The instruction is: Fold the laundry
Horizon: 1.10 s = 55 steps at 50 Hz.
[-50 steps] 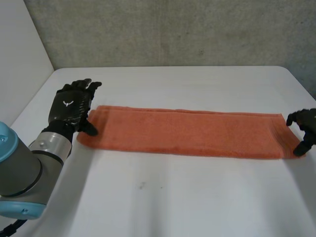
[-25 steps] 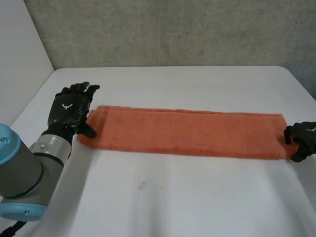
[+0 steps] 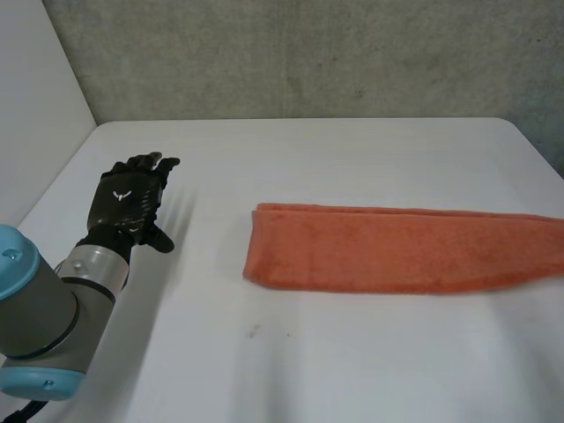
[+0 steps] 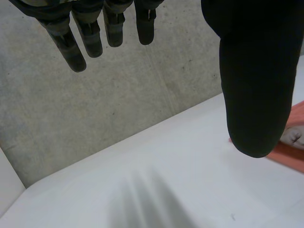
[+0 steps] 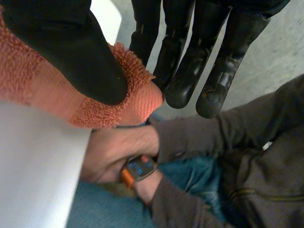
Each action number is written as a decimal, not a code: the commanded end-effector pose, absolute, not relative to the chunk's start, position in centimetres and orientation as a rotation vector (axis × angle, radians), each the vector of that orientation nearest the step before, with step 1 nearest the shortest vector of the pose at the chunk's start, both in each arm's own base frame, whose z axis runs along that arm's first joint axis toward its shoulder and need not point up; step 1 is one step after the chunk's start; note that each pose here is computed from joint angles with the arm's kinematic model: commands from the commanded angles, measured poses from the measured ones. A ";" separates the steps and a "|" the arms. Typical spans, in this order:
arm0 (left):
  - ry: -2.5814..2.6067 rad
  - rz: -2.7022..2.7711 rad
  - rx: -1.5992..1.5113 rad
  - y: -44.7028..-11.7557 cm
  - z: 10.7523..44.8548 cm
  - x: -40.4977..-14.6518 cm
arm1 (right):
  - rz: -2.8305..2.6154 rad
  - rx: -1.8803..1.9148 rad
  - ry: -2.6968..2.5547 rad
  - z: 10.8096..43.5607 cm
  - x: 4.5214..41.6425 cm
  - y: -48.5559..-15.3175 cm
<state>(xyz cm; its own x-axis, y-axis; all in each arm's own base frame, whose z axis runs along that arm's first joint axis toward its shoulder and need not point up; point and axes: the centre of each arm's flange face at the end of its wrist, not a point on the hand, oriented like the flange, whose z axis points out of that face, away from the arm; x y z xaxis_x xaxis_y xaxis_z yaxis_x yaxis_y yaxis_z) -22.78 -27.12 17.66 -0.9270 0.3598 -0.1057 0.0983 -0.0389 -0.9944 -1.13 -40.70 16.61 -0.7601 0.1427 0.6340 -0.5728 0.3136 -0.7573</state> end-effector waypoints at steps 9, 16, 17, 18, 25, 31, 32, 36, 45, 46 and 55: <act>-2.039 2.084 -0.494 -27.1 17.8 -22.7 | 2.189 1.103 -1.750 22.7 26.7 -35.4; -2.037 2.085 -0.497 -27.0 17.9 -22.8 | 2.314 1.647 -1.723 18.6 36.3 -27.9; -2.037 2.085 -0.497 -27.0 17.9 -22.8 | 2.303 1.749 -1.727 17.2 37.7 -26.3; -2.035 2.087 -0.497 -27.1 17.9 -22.8 | 2.303 1.750 -1.727 17.2 37.7 -26.3; -2.013 2.083 -0.517 -26.9 18.1 -23.3 | 2.116 1.958 -1.866 11.8 39.7 -22.6; -1.959 2.095 -0.539 -26.9 18.9 -24.2 | 2.119 1.807 -1.905 15.3 38.5 -23.0; -1.918 2.106 -0.553 -26.8 19.6 -25.0 | 2.119 1.806 -1.905 15.3 38.5 -23.0; -1.783 2.124 -0.597 -26.3 21.6 -27.7 | 2.141 1.539 -2.051 17.9 34.7 -25.7; -1.640 2.044 -0.701 -25.2 21.2 -34.1 | 2.065 1.135 -2.417 17.9 28.0 -26.9; -1.639 2.021 -0.720 -25.2 20.4 -35.1 | 2.010 1.059 -2.473 17.0 26.3 -27.4; -1.734 1.919 -0.783 -26.7 15.5 -37.4 | 1.764 0.902 -2.555 12.9 20.4 -28.1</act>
<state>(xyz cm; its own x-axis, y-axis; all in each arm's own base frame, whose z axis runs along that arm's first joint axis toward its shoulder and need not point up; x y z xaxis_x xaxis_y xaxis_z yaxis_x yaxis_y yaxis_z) -36.45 -25.71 18.77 -0.7540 0.6459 -0.1195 0.0035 -0.1780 -0.9840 23.57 -27.74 15.43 -0.8204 -0.5369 0.1967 -0.3381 0.1781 -0.9241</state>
